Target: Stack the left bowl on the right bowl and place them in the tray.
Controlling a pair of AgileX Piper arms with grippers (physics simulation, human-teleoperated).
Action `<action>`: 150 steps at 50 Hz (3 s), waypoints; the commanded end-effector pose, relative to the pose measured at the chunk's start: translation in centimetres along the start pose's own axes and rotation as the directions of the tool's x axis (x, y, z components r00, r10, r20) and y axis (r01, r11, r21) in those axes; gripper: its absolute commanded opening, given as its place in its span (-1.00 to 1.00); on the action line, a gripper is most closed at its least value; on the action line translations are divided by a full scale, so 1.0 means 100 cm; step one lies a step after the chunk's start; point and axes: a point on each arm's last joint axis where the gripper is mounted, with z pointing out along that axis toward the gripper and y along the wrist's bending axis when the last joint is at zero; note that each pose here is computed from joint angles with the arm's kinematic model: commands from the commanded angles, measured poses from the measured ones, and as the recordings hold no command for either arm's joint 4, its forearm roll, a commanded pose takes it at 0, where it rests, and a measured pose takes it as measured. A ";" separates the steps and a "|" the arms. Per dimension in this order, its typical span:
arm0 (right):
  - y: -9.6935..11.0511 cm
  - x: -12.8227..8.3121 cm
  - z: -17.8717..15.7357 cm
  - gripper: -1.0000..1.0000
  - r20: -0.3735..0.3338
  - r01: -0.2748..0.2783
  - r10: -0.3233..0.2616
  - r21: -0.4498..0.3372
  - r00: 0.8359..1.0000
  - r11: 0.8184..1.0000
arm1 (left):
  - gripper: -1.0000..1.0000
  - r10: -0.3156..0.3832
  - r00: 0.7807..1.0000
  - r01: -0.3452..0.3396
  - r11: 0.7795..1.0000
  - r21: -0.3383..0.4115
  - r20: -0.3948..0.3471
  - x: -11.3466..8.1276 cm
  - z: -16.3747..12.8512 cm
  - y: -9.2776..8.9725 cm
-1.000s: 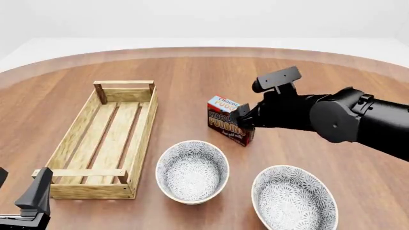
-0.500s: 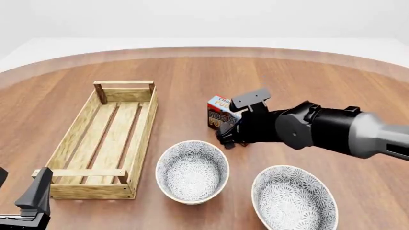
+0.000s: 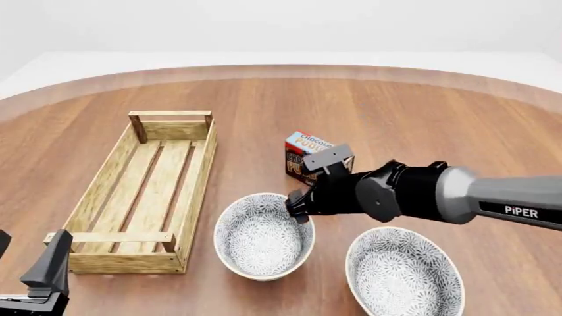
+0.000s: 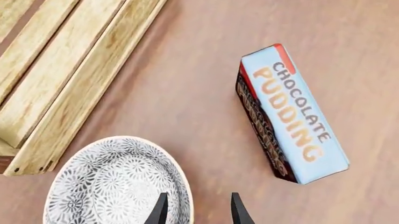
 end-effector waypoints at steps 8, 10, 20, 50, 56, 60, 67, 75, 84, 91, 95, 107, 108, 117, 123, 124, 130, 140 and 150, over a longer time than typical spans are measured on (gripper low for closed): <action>0.008 0.014 0.018 1.00 -0.023 -0.013 0.013 -0.016 1.000 1.000 | 1.00 0.000 1.000 0.000 1.000 0.000 0.000 0.000 0.000 0.000; 0.008 0.014 0.018 1.00 -0.023 -0.013 0.013 -0.016 1.000 1.000 | 1.00 0.000 1.000 0.000 1.000 0.000 0.000 0.000 0.000 0.000; 0.014 0.020 0.023 -1.00 -0.034 -0.007 0.006 -0.026 0.999 1.000 | 1.00 0.000 1.000 0.000 1.000 0.000 0.000 0.000 0.000 0.000; 0.014 -0.018 -0.038 -1.00 0.098 0.025 -0.021 -0.036 0.995 0.999 | 1.00 0.000 1.000 0.000 1.000 0.000 0.000 0.000 0.000 0.000; 0.014 -0.029 -0.060 -1.00 0.142 0.024 -0.018 -0.039 0.990 0.999 | 1.00 0.000 1.000 0.000 1.000 0.000 0.000 0.000 0.000 0.000; 0.016 -0.034 -0.073 -1.00 0.166 0.028 -0.020 -0.046 0.986 0.999 | 1.00 0.000 1.000 0.000 1.000 0.000 0.000 0.000 0.000 0.000; 0.018 -0.041 -0.095 -1.00 0.202 0.038 -0.027 -0.052 0.979 0.998 | 1.00 0.000 1.000 0.000 1.000 0.000 0.000 0.000 0.000 0.000; 0.011 -0.047 -0.128 -1.00 0.247 0.033 -0.022 -0.039 0.969 0.999 | 1.00 0.000 1.000 0.000 1.000 0.000 0.000 0.000 0.000 0.000; -0.004 -0.041 -0.165 -1.00 0.276 0.010 -0.009 -0.003 0.961 1.000 | 1.00 0.000 1.000 0.000 1.000 0.000 0.000 0.000 0.000 0.000; -0.018 -0.032 -0.192 -1.00 0.292 -0.021 0.009 0.037 0.956 0.999 | 1.00 0.000 1.000 0.000 1.000 0.000 0.000 0.000 0.000 0.000; -0.026 -0.023 -0.205 -1.00 0.299 -0.046 0.025 0.063 0.954 0.997 | 1.00 0.000 1.000 0.000 1.000 0.000 0.000 0.000 0.000 0.000; -0.039 -0.001 -0.231 -1.00 0.327 -0.117 0.076 0.107 0.942 0.987 | 1.00 0.000 1.000 0.000 1.000 0.000 0.000 0.000 0.000 0.000; -0.039 -0.001 -0.231 -1.00 0.327 -0.117 0.076 0.107 0.942 0.987 | 1.00 0.000 1.000 0.000 1.000 0.000 0.000 0.000 0.000 0.000; -0.044 0.021 -0.235 -1.00 0.338 -0.177 0.128 0.117 0.932 0.977 | 1.00 0.000 1.000 0.000 1.000 0.000 0.000 0.000 0.000 0.000; -0.046 0.037 -0.234 -1.00 0.345 -0.216 0.164 0.117 0.924 0.969 | 1.00 0.000 1.000 0.000 1.000 0.000 0.000 0.000 0.000 0.000; -0.046 0.040 -0.234 -1.00 0.347 -0.223 0.171 0.115 0.922 0.968 | 1.00 0.000 1.000 0.000 1.000 0.000 0.000 0.000 0.000 0.000; -0.047 0.058 -0.237 -1.00 0.359 -0.267 0.210 0.114 0.909 0.957 | 1.00 0.000 1.000 0.000 1.000 0.000 0.000 0.000 0.000 0.000; -0.048 0.080 -0.239 -1.00 0.379 -0.315 0.251 0.117 0.891 0.942 | 1.00 0.000 1.000 0.000 1.000 0.000 0.000 0.000 0.000 0.000; -0.052 0.098 -0.236 -1.00 0.395 -0.366 0.292 0.126 0.871 0.922 | 1.00 0.000 1.000 0.000 1.000 0.000 0.000 0.000 0.000 0.000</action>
